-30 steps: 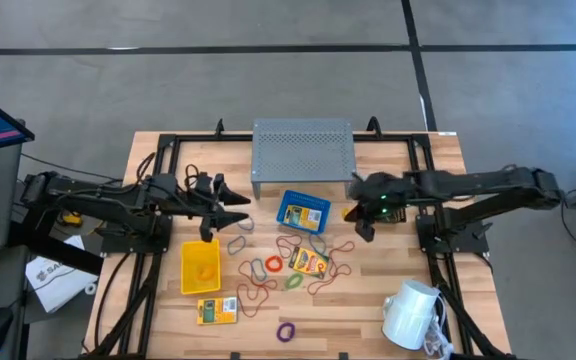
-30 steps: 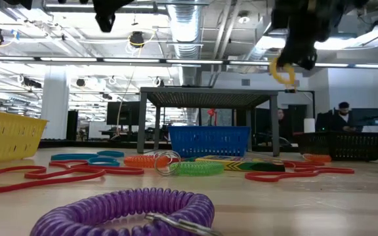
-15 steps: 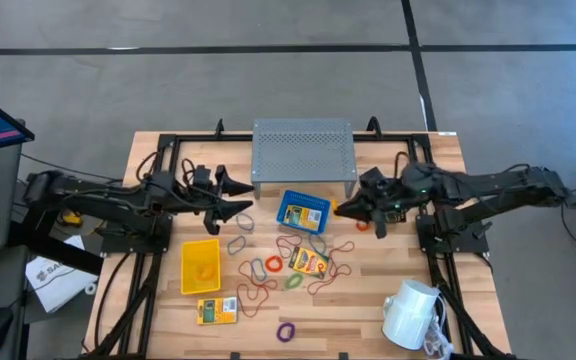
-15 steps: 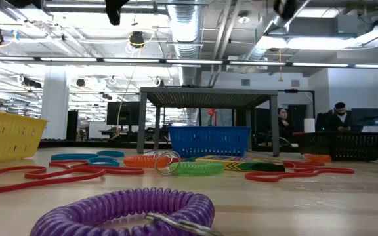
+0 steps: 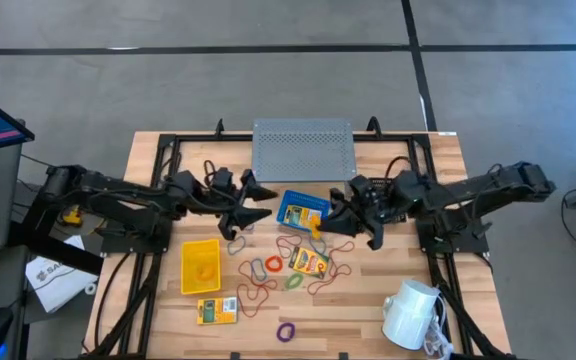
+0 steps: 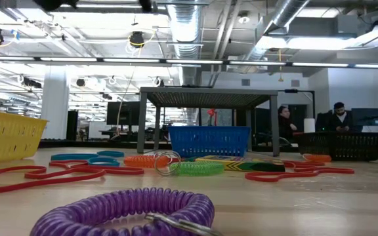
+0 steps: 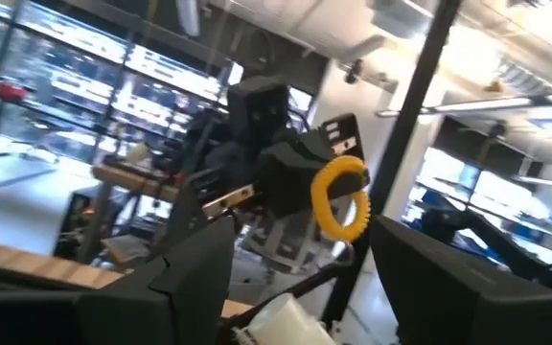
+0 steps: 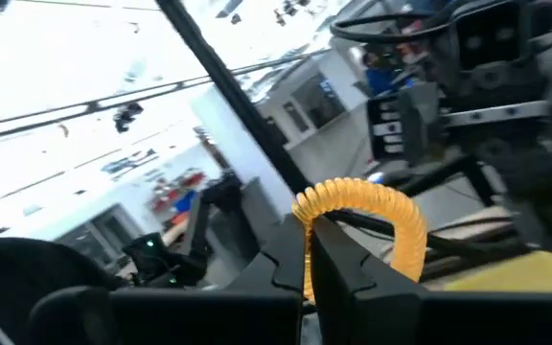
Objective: Pick & Place Office Desk Supplies
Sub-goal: Put the yellow spring keychain into the yellow bin
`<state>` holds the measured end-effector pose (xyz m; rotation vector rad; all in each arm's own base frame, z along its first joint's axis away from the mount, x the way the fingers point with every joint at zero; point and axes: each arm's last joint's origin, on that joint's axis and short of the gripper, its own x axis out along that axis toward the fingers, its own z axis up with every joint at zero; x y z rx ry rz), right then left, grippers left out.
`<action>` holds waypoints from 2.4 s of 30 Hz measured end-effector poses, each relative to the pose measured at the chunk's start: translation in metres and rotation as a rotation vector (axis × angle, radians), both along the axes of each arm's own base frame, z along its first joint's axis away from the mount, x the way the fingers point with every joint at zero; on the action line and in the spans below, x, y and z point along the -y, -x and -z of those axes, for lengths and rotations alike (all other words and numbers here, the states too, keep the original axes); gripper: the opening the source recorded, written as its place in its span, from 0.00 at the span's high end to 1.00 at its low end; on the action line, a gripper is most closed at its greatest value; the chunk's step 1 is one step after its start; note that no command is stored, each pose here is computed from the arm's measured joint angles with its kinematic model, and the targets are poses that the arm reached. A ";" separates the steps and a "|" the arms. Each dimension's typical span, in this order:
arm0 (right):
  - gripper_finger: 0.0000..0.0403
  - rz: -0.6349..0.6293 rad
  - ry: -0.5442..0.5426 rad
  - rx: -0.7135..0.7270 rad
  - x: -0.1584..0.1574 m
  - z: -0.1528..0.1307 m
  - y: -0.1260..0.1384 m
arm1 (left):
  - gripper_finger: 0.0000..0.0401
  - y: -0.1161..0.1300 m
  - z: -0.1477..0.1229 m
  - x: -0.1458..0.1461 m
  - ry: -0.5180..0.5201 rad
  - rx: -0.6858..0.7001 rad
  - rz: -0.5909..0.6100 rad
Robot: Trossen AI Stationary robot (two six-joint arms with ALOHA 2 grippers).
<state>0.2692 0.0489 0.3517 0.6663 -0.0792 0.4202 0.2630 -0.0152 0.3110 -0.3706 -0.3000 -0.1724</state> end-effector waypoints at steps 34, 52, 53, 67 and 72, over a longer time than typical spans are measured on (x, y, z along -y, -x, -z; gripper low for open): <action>1.00 -0.133 0.044 0.061 0.001 -0.023 -0.068 | 0.49 -0.020 -0.036 0.024 0.134 0.096 0.308; 1.00 -0.100 0.043 0.087 0.012 -0.026 -0.069 | 0.55 -0.020 -0.036 0.024 0.131 0.097 0.304; 1.00 -0.098 0.038 0.091 0.013 -0.026 -0.069 | 0.55 -0.020 -0.036 0.024 0.131 0.097 0.304; 1.00 -0.085 0.018 0.112 0.019 -0.028 -0.070 | 0.60 -0.020 -0.036 0.023 0.128 0.099 0.299; 1.00 -0.079 0.018 0.112 0.021 -0.027 -0.070 | 0.72 -0.020 -0.036 0.023 0.111 0.103 0.292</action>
